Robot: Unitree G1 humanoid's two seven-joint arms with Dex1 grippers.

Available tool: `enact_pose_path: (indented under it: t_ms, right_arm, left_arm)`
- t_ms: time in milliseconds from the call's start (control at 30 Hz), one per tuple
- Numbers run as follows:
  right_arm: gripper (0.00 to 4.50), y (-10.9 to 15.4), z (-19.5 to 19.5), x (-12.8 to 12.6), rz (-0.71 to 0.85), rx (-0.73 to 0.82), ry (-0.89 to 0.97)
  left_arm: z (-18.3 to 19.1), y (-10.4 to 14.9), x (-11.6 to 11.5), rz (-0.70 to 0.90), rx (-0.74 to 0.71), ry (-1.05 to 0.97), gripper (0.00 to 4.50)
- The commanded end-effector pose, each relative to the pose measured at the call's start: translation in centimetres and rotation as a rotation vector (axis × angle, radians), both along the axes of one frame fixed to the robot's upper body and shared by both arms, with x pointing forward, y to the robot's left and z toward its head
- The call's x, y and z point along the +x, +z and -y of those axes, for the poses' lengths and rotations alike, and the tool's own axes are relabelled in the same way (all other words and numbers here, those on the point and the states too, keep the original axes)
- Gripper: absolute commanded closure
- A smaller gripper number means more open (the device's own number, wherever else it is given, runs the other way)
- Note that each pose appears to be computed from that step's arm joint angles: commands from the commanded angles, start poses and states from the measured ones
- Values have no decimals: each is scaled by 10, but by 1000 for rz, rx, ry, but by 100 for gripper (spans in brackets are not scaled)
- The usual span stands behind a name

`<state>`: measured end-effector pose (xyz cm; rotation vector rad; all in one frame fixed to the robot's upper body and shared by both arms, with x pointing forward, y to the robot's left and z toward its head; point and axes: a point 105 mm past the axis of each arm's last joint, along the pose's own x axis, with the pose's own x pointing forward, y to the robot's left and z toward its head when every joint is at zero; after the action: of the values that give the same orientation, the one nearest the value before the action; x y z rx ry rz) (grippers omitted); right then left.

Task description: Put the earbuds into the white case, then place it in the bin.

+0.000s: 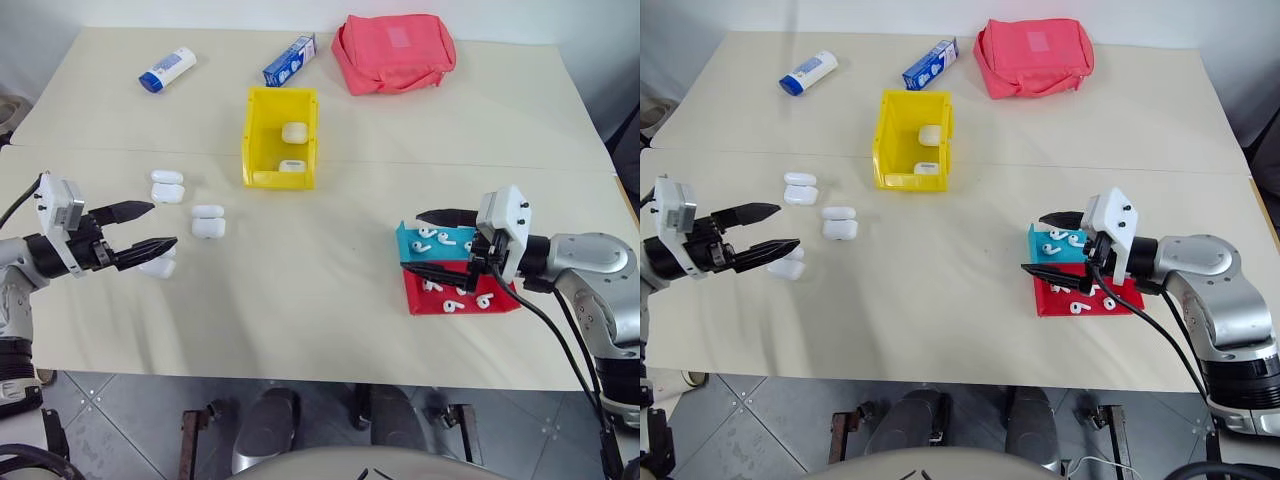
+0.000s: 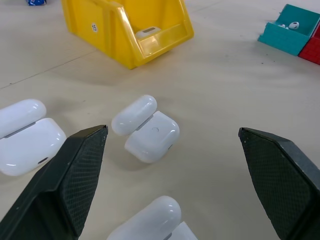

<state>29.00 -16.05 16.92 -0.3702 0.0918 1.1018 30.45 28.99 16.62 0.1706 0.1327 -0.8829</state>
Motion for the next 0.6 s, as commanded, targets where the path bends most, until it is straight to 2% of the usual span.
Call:
enact_pose_path:
  t_ms: [33, 133, 200, 300, 600]
  right_arm:
    - [0, 14, 3, 1, 64, 5, -2]
    - [0, 15, 2, 1, 65, 6, 2]
    - [0, 15, 1, 2, 62, 3, 14]
    - [0, 16, 0, 5, 52, 0, 31]
    - [0, 27, -3, 10, 117, -17, 154]
  left_arm:
    - [2, 18, 2, 71, 48, -8, 5]
    - [1, 24, 7, 87, 39, 35, 5]
    - [0, 31, 1, 91, 20, 32, 5]
    - [-8, 32, -14, 63, 31, 66, 5]
    - [-45, 5, -80, -126, 120, 195, 5]
